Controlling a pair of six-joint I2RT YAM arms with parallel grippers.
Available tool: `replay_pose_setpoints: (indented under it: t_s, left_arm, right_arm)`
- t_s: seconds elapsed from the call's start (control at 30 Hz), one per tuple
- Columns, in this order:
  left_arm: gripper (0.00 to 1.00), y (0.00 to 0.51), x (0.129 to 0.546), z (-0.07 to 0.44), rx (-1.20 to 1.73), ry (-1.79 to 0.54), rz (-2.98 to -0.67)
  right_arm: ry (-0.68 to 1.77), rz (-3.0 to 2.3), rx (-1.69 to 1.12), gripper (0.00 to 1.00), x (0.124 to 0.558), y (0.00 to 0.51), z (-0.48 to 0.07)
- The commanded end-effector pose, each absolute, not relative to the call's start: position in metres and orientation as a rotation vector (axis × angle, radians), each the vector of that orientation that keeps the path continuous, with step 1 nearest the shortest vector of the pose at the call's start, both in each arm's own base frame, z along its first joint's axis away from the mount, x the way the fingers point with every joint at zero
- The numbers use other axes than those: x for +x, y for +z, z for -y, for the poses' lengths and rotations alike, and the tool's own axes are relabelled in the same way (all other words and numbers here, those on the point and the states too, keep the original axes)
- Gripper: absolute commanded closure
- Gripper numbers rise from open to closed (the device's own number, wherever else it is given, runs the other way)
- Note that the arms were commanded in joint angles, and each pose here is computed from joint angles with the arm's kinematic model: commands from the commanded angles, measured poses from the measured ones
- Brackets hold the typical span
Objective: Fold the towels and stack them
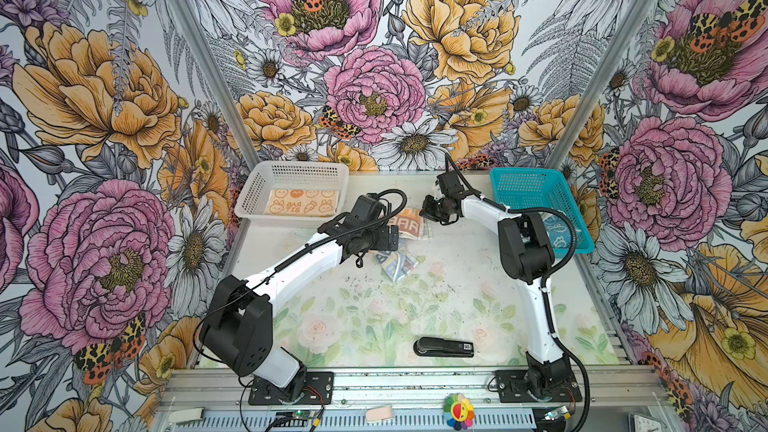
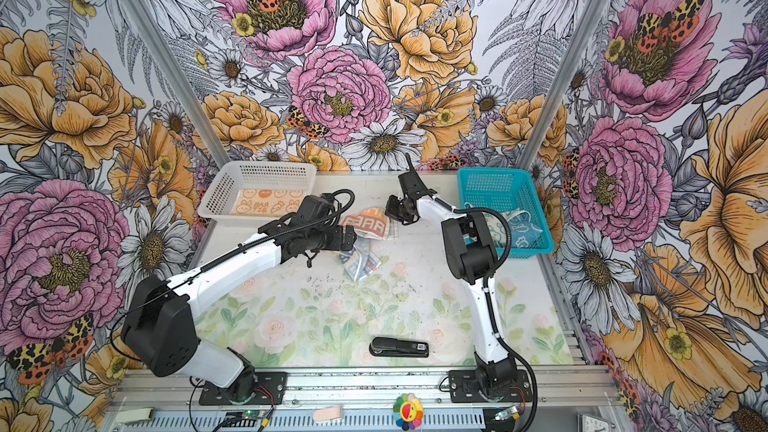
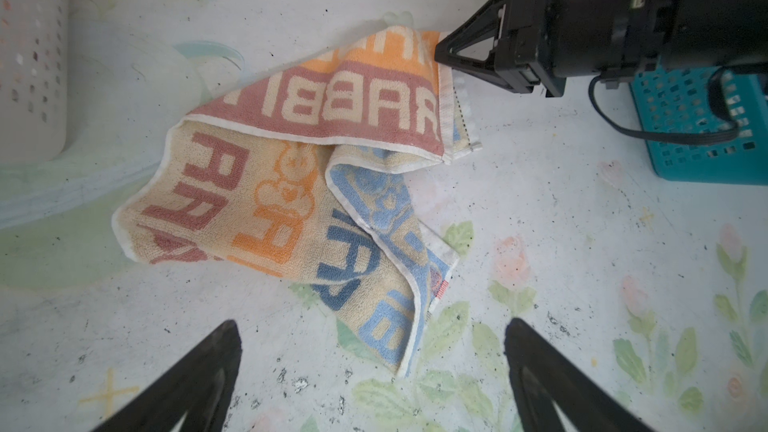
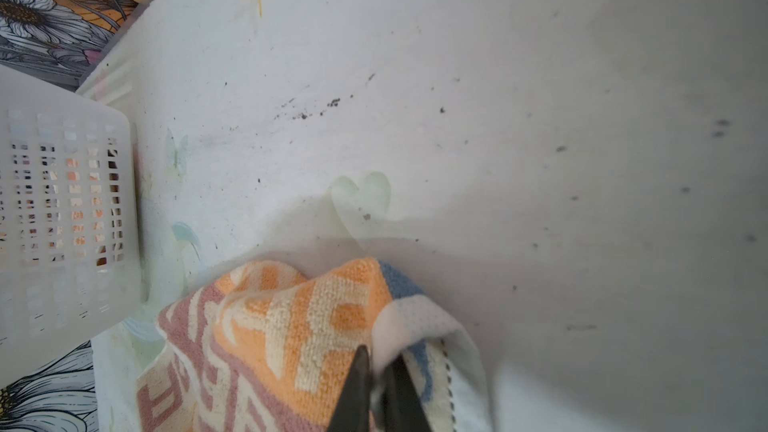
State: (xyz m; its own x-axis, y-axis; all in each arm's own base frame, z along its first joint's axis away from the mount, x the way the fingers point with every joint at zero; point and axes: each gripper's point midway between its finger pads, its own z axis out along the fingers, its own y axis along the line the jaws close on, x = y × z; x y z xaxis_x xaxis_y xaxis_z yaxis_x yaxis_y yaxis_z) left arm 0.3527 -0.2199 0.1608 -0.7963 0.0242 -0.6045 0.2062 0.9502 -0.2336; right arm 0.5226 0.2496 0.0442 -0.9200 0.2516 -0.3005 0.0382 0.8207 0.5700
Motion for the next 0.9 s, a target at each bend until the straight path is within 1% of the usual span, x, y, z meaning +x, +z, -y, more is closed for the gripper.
replay_pose_setpoints:
  t_s: [0.0,0.17,0.27,0.37,0.43,0.5,0.7,0.87]
  left_arm:
    - [0.01,0.166,0.352,0.221,0.142,-0.409,-2.448]
    - [0.01,0.177,0.353,0.218,0.133,-0.416,-2.414]
    - [0.01,0.186,0.351,0.223,0.145,-0.467,-2.380]
    - [0.01,0.190,0.350,0.231,0.132,-0.549,-2.346]
    - [0.01,0.193,0.349,0.244,0.115,-0.663,-2.306]
    - [0.01,0.192,0.350,0.253,0.105,-0.720,-2.272]
    - [0.01,0.180,0.358,0.278,0.149,-0.727,-2.261]
    - [0.01,0.173,0.368,0.295,0.186,-0.666,-2.223]
  right_arm:
    - [0.845,-2.573,0.155,1.00,0.513,0.089,-0.259]
    - [0.851,-2.527,0.087,1.00,0.485,0.129,-0.270]
    - [0.868,-2.501,0.069,1.00,0.469,0.151,-0.275]
    - [0.899,-2.483,0.084,1.00,0.462,0.164,-0.280]
    - [0.911,-2.475,0.089,1.00,0.463,0.169,-0.283]
    - [0.919,-2.473,0.088,1.00,0.464,0.170,-0.286]
    - [0.958,-2.470,0.103,1.00,0.469,0.173,-0.293]
    - [0.989,-2.450,0.109,1.00,0.474,0.183,-0.298]
